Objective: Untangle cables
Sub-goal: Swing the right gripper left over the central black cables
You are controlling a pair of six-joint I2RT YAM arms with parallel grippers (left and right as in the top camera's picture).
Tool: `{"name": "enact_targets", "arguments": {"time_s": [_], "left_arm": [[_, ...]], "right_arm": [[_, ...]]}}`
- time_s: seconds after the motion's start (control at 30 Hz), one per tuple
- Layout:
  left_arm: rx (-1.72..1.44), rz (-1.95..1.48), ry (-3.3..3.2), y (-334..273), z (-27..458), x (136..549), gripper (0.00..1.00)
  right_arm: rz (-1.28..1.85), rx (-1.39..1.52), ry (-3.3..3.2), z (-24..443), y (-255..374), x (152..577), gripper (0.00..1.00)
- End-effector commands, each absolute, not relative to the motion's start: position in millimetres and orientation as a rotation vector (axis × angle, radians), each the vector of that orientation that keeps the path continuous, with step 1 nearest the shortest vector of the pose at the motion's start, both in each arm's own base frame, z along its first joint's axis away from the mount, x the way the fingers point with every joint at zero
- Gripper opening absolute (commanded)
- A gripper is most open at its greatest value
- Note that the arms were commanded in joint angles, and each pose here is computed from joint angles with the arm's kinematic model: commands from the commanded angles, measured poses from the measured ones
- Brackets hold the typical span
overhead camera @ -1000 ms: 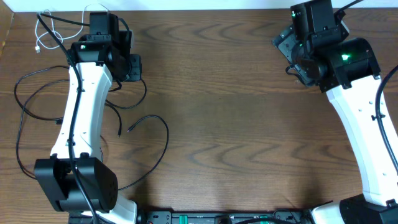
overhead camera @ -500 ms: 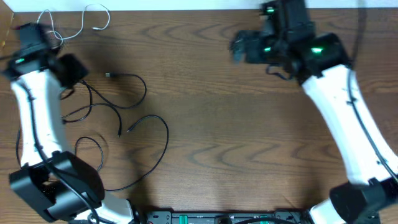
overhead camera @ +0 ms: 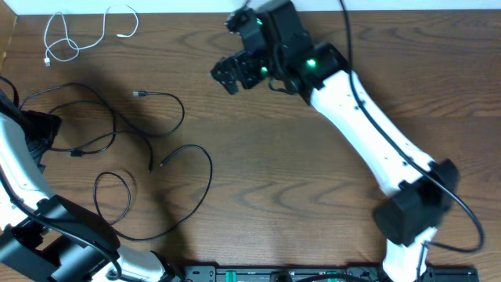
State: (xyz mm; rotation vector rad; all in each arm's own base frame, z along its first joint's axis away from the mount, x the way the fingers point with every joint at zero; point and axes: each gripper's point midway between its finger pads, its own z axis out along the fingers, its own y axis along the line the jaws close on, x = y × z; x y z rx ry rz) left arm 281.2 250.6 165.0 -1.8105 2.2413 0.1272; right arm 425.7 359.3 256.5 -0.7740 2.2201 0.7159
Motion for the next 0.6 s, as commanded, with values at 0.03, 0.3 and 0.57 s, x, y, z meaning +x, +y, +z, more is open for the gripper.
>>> {"name": "enact_targets", "arguments": {"time_s": [0.03,0.3,0.57], "left_arm": [[-1.835,0.132,2.233,252,162,281,0.91],[-1.839,0.131,2.239,250,161,280,0.91],[-1.831,0.026,2.251,241,160,288,0.91]], "right_arm": [[0.753,-1.006,2.167,263,396,416,0.99],[0.73,-1.024,2.23,213,444,419,0.96],[0.695,-0.976,2.178,149,506,431,0.77]]}}
